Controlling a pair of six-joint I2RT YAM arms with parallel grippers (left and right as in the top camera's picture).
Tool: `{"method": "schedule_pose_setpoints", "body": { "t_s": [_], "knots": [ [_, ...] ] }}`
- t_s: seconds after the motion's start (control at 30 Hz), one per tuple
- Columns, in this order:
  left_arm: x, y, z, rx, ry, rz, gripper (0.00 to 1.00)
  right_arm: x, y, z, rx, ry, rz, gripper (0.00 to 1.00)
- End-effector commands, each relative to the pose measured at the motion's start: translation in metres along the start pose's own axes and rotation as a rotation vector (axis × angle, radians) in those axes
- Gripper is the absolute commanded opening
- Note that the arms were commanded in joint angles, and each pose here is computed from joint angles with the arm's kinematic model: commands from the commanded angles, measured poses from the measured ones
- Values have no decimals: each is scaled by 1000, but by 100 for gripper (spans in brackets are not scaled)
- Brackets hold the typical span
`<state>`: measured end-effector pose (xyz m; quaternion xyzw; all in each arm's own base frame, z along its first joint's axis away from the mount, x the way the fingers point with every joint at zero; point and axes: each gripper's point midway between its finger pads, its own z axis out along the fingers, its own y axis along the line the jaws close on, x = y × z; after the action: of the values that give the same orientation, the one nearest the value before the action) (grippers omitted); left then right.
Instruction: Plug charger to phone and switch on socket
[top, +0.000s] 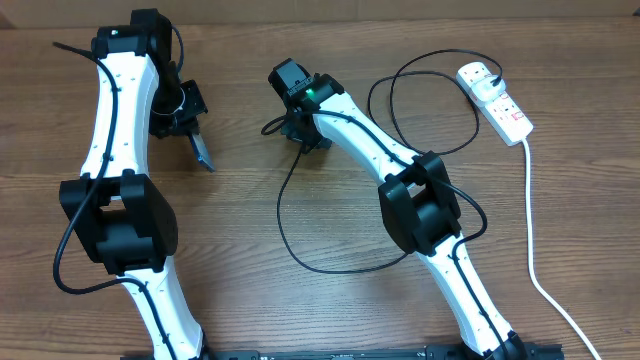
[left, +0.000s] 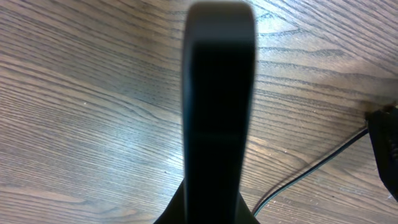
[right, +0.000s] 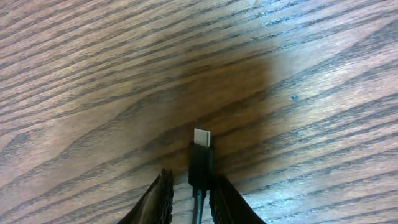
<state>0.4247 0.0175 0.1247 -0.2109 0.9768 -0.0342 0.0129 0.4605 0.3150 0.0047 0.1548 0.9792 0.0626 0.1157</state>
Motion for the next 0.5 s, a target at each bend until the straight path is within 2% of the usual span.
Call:
{"method": "schedule_pose_setpoints", "body": {
  "t_s": [0.0,0.47],
  "knots": [
    [-1,-6,-14,28,-35,30,4,22,-16,27,45,77,-4,20],
    [-1,-6,-14,28,-35,30,4,23,-18,28,52,84,-4,9]
  ]
}}
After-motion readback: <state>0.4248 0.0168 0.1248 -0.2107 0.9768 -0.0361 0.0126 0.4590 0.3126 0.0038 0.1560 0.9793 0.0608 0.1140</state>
